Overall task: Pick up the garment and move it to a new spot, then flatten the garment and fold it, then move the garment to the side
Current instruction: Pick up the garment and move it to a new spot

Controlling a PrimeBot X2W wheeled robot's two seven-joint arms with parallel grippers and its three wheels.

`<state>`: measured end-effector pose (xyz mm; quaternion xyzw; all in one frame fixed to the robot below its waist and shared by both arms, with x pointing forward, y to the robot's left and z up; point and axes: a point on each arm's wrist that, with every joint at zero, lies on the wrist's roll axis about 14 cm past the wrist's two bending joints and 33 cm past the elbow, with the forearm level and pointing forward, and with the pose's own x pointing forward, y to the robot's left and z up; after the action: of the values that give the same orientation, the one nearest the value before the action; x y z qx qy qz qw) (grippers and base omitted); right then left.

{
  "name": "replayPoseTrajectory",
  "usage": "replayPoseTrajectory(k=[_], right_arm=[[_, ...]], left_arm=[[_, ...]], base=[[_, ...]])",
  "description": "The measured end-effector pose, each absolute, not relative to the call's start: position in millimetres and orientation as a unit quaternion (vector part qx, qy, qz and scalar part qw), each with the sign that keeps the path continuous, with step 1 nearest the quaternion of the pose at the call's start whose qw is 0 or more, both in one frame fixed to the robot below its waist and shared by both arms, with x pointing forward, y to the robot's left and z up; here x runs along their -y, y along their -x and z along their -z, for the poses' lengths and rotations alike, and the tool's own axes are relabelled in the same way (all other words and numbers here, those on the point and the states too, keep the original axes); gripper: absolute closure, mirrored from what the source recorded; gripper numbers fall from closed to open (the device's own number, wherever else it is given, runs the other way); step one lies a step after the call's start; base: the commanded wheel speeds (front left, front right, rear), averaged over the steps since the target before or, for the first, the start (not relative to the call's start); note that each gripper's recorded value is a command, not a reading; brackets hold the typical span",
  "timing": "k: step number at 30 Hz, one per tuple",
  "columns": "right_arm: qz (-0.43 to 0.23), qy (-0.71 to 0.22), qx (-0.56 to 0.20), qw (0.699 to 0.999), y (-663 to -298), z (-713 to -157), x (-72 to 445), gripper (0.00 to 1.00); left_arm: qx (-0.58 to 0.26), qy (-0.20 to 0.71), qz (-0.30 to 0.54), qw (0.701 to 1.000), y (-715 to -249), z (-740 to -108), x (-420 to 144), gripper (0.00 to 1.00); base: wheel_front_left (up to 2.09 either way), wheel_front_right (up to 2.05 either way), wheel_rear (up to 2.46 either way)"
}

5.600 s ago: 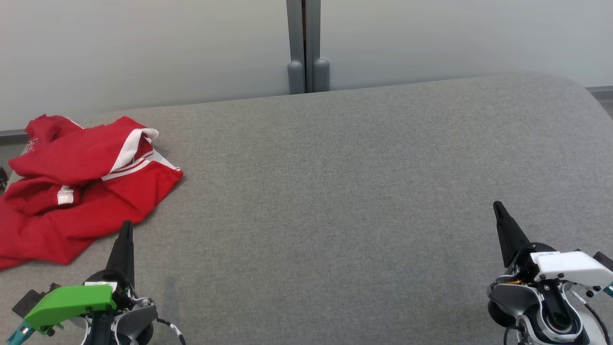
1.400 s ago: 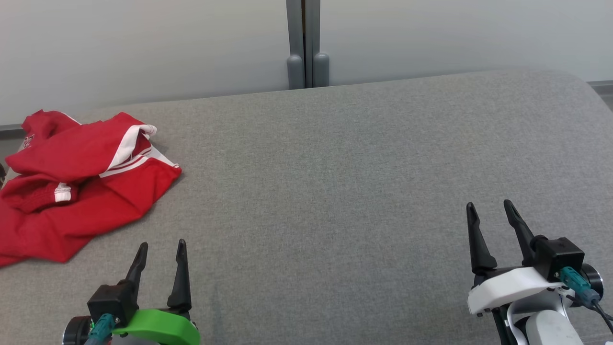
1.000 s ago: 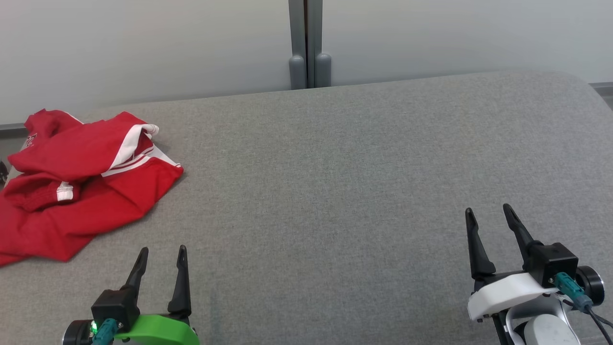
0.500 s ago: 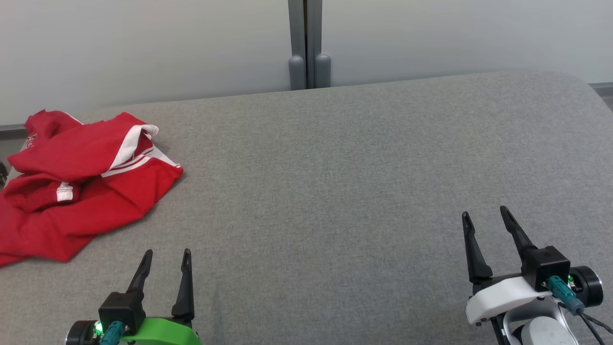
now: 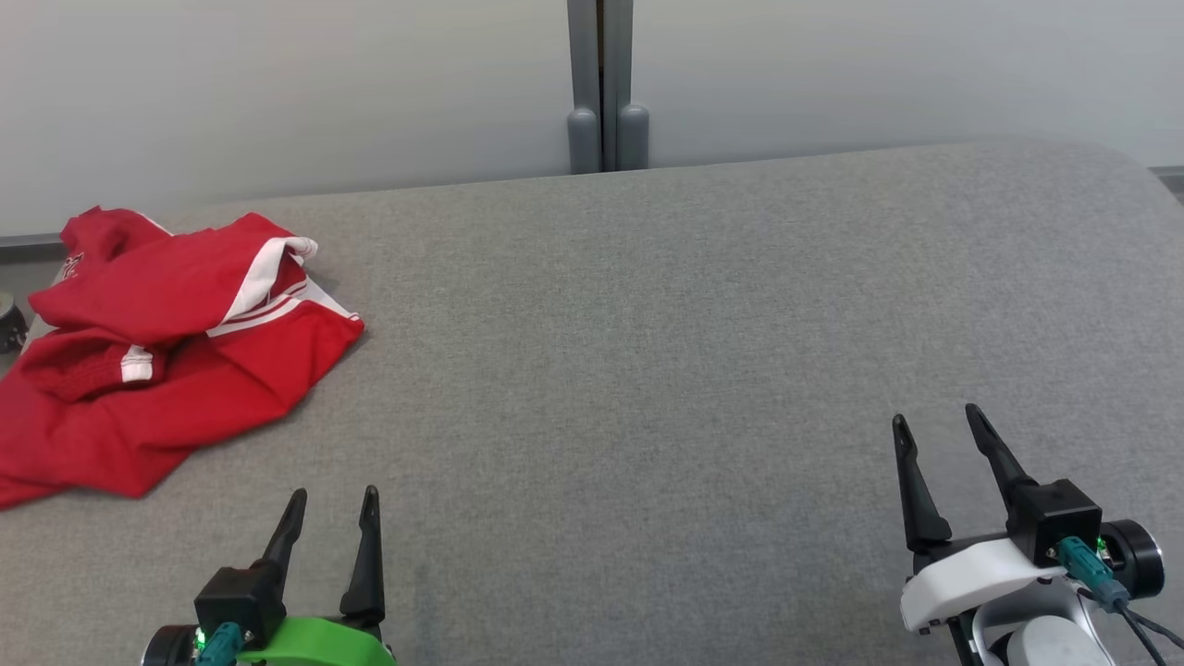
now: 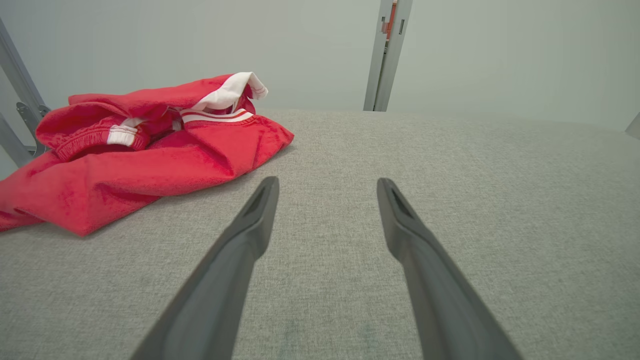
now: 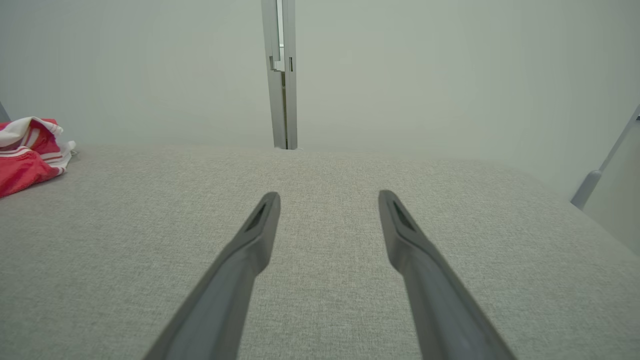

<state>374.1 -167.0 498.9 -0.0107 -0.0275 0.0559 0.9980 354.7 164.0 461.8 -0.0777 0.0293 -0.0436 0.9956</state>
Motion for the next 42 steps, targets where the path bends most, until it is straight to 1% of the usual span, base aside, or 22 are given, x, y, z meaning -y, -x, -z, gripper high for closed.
replayPoseTrajectory(k=[4, 8, 14, 20, 25, 28, 33, 36, 38, 42], right_arm=[[-0.07, 0.01, 0.027, 0.997, -377, -498, 158, 0.0], [-0.102, 0.005, 0.018, 0.995, -379, -492, 136, 0.0], [-0.172, -0.003, 0.018, 0.985, -386, -492, 87, 0.0], [-0.253, -0.01, 0.025, 0.967, -391, -499, 29, 0.0], [-0.293, -0.01, 0.037, 0.955, -398, -506, -2, 0.0], [-0.303, -0.005, 0.04, 0.952, -406, -505, -12, 0.0], [-0.316, 0.01, 0.065, 0.946, -432, -512, -28, 0.0], [-0.32, 0.013, 0.073, 0.945, -449, -511, -33, 0.0], [-0.324, 0.013, 0.074, 0.943, -459, -507, -36, 0.0], [-0.32, 0.002, 0.067, 0.945, -477, -493, -35, 0.0]], left_arm=[[-0.03, 0.083, 0.034, 0.996, -350, -461, -169, 0.0], [-0.03, 0.086, 0.011, 0.996, -340, -460, -183, 0.0], [-0.038, 0.088, -0.057, 0.994, -307, -450, -221, 0.0], [-0.045, 0.092, -0.137, 0.985, -265, -442, -262, 0.0], [-0.04, 0.101, -0.167, 0.98, -252, -443, -275, 0.0], [-0.018, 0.107, -0.154, 0.982, -272, -458, -272, 0.0], [0.039, 0.101, -0.103, 0.989, -337, -505, -263, 0.0], [0.053, 0.073, -0.07, 0.993, -378, -526, -266, 0.0], [0.047, 0.057, -0.058, 0.996, -403, -530, -272, 0.0], [-0.006, 0.025, -0.036, 0.999, -454, -521, -284, 0.0]], base=[[0.0, 0.0, 0.0], [0.0, 0.0, 0.0], [0.0, 0.0, 0.0], [0.0, 0.0, 0.0], [0.0, 0.0, 0.0], [0.0, 0.0, 0.0], [0.0, 0.0, 0.0], [0.0, 0.0, 0.0], [0.0, 0.0, 0.0], [0.0, 0.0, 0.0]])
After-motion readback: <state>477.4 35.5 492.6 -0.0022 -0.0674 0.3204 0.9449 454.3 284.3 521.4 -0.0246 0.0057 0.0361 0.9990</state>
